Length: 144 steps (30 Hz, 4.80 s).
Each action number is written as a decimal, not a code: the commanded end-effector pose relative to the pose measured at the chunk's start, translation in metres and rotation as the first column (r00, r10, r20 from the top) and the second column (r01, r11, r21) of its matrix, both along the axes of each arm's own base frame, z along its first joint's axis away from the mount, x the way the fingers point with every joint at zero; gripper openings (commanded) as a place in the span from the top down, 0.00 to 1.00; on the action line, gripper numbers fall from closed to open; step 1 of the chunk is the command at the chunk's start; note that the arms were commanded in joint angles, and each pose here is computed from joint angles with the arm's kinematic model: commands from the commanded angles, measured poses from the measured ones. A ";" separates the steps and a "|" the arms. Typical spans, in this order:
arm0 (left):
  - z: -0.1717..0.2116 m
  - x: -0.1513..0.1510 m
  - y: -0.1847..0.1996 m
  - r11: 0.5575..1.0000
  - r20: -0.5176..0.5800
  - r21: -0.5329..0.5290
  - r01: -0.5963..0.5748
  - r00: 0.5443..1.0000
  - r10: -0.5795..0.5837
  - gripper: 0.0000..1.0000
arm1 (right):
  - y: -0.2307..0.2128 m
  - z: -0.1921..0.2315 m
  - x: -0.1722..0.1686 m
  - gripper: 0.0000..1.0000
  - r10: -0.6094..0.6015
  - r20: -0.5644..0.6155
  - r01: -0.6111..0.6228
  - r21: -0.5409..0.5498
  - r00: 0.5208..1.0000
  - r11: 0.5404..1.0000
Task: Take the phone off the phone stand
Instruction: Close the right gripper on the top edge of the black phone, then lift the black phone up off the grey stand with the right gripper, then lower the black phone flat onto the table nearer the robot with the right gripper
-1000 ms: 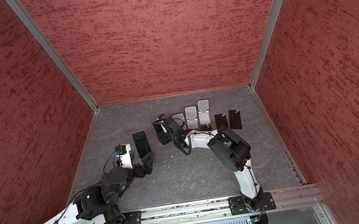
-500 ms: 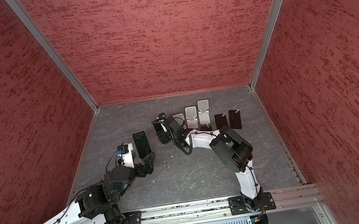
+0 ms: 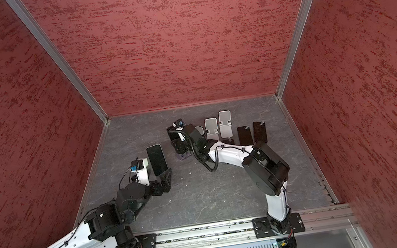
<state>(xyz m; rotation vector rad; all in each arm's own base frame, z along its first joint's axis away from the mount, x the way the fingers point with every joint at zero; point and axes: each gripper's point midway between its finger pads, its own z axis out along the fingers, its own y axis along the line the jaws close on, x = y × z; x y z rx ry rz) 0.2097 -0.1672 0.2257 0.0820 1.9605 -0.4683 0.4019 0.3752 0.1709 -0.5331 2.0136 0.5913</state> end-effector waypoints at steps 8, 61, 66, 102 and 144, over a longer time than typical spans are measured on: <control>0.013 0.004 -0.004 1.000 0.026 -0.002 0.009 1.000 -0.009 0.00 | -0.015 0.035 -0.021 0.29 -0.008 0.006 0.008 0.044 1.000 0.999; 0.010 0.001 -0.051 0.988 -0.017 0.007 0.153 0.988 -0.153 0.00 | -0.117 -0.075 -0.141 0.27 -0.188 -0.509 0.111 -0.178 0.840 0.978; 0.010 0.002 -0.055 0.987 -0.013 0.014 0.163 0.987 -0.163 0.00 | -0.121 -0.080 -0.145 0.27 -0.197 -0.527 0.105 -0.199 0.827 0.974; 0.000 0.003 -0.056 0.986 -0.030 0.043 0.164 0.986 -0.163 0.00 | -0.148 -0.136 -0.137 0.25 -0.313 -0.636 0.159 -0.289 0.706 0.944; -0.010 0.003 -0.053 0.987 -0.030 0.048 0.154 0.988 -0.152 0.01 | -0.189 -0.166 -0.123 0.23 -0.497 -0.559 0.234 -0.476 0.664 0.848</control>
